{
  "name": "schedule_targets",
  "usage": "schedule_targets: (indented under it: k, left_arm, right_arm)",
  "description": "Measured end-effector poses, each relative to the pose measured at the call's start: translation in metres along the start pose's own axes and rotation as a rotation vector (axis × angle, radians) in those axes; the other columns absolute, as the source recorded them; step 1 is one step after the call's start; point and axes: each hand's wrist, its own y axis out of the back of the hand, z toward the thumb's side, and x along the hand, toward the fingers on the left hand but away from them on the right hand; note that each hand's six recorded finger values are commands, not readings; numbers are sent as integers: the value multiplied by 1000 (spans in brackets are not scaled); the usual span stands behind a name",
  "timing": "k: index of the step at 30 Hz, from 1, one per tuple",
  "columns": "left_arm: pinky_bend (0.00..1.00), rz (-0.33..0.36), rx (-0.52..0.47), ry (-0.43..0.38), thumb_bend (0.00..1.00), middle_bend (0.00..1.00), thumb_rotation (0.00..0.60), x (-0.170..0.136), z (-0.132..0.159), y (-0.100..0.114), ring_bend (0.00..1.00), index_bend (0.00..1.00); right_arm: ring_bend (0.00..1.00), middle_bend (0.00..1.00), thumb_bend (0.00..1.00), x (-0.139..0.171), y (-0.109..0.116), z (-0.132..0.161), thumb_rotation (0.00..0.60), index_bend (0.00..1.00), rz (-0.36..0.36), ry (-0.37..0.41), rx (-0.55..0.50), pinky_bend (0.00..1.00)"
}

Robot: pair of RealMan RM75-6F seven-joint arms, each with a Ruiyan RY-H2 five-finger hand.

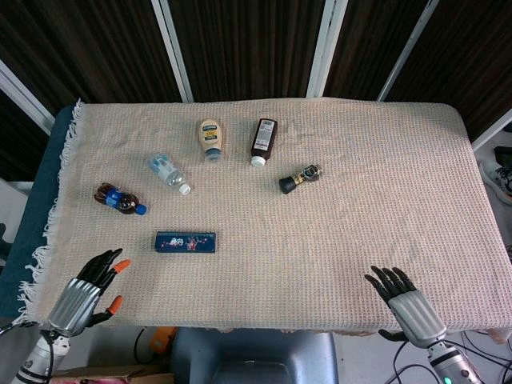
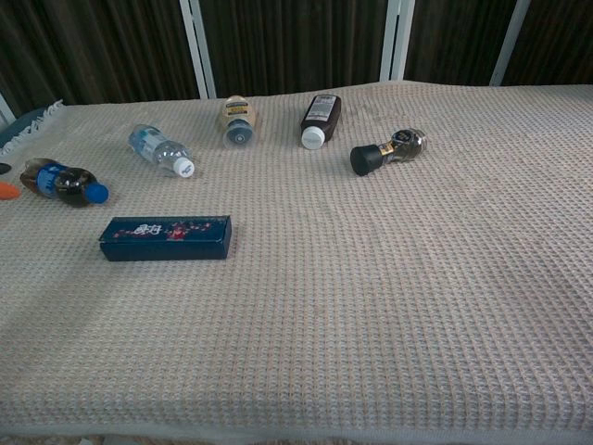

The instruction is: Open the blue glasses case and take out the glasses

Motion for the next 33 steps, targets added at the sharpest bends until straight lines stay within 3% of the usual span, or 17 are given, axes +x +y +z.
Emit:
schedule_targets:
  k: [7, 18, 24, 33]
  left_arm:
    - [108, -34, 20, -78, 392, 0, 600, 51, 26, -21, 0, 162]
    - [115, -107, 93, -23, 391, 0, 600, 122, 47, -52, 0, 186]
    - [116, -125, 93, 1, 383, 0, 600, 145, 52, -67, 0, 202]
    - [117, -110, 84, 18, 380, 3, 600, 164, 56, -79, 0, 304]
  right_arm:
    - [0, 0, 188, -3, 3, -2, 600, 0, -5, -3, -8, 0]
    - [0, 0, 188, -4, 8, -10, 600, 0, -15, -28, -20, 0]
    - [0, 0, 188, -4, 11, -13, 600, 0, -23, -38, -28, 0]
    - [0, 0, 188, -4, 13, -15, 600, 0, -26, -44, -34, 0]
